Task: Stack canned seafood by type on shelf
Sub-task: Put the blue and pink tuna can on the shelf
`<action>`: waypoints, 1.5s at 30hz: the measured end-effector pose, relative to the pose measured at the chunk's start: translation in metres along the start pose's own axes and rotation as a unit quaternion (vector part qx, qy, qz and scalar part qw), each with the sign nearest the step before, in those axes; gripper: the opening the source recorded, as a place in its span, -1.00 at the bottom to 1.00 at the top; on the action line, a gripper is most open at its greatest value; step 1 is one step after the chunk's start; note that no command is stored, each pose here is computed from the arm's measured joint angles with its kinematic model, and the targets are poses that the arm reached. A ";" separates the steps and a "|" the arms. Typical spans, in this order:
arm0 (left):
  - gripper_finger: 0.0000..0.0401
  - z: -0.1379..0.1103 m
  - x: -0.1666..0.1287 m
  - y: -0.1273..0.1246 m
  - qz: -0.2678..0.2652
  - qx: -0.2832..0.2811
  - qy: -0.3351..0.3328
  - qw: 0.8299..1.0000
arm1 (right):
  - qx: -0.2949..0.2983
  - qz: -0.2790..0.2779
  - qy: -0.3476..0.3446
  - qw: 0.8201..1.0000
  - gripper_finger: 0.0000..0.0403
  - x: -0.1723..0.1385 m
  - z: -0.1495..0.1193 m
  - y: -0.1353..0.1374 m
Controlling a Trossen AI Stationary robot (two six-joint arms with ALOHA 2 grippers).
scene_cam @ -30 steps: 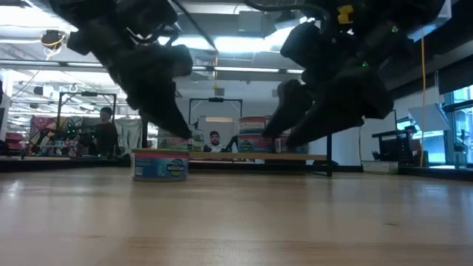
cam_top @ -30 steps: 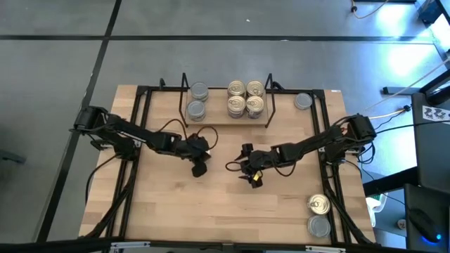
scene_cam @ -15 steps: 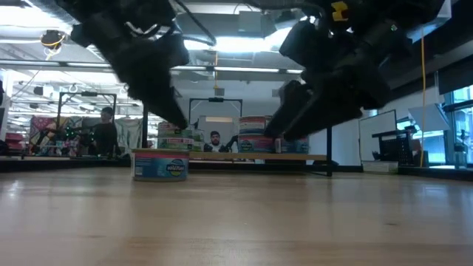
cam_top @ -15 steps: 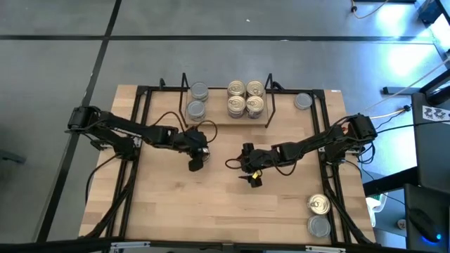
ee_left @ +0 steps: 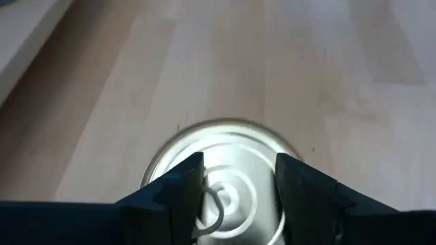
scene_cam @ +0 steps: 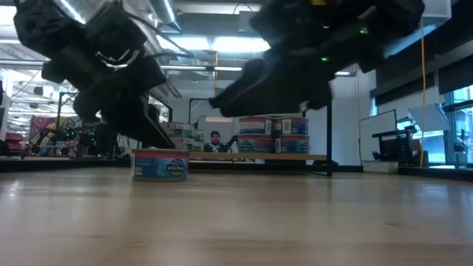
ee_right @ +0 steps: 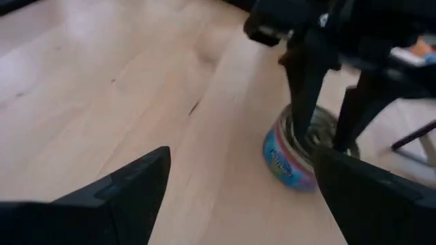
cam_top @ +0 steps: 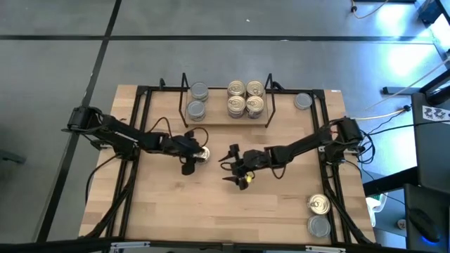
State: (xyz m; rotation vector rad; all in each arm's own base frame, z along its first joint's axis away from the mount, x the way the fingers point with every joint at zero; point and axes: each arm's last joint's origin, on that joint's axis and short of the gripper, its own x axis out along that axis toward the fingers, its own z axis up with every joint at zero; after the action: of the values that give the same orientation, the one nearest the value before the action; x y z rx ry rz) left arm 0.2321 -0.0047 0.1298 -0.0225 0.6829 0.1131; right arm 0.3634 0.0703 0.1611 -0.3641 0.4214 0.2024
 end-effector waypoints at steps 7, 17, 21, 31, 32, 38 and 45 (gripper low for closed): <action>-0.09 -0.011 -0.001 0.009 0.013 0.012 -0.004 1.000 | -0.059 -0.027 0.003 0.998 0.75 0.043 0.007 -0.001; -0.09 -0.049 -0.014 0.025 0.009 -0.052 -0.092 0.994 | -0.177 -0.093 0.094 0.975 0.75 0.074 0.004 -0.004; -0.09 -0.059 -0.020 0.028 0.009 -0.090 -0.114 0.989 | -0.178 -0.097 0.095 0.975 0.75 0.075 0.004 -0.005; -0.09 -0.024 -0.011 0.004 -0.051 -0.115 -0.132 0.983 | -0.181 -0.112 0.107 0.971 0.75 0.074 0.005 0.000; -0.09 -0.019 -0.010 0.000 -0.058 -0.110 -0.128 0.984 | -0.182 -0.111 0.108 0.971 0.75 0.074 0.005 0.002; -0.09 -0.006 -0.013 -0.007 -0.013 -0.048 -0.061 0.997 | -0.178 -0.099 0.097 0.974 0.75 0.073 0.009 0.012; -0.09 -0.022 -0.022 0.012 0.105 -0.012 0.008 0.994 | -0.155 -0.084 0.085 0.981 0.75 0.073 0.009 0.012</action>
State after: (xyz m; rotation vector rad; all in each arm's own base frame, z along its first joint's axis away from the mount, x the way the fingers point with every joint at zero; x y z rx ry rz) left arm 0.1999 0.0036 0.1268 0.0258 0.6993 0.3235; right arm 0.4290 0.0932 0.1337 -0.7241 0.5264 0.0701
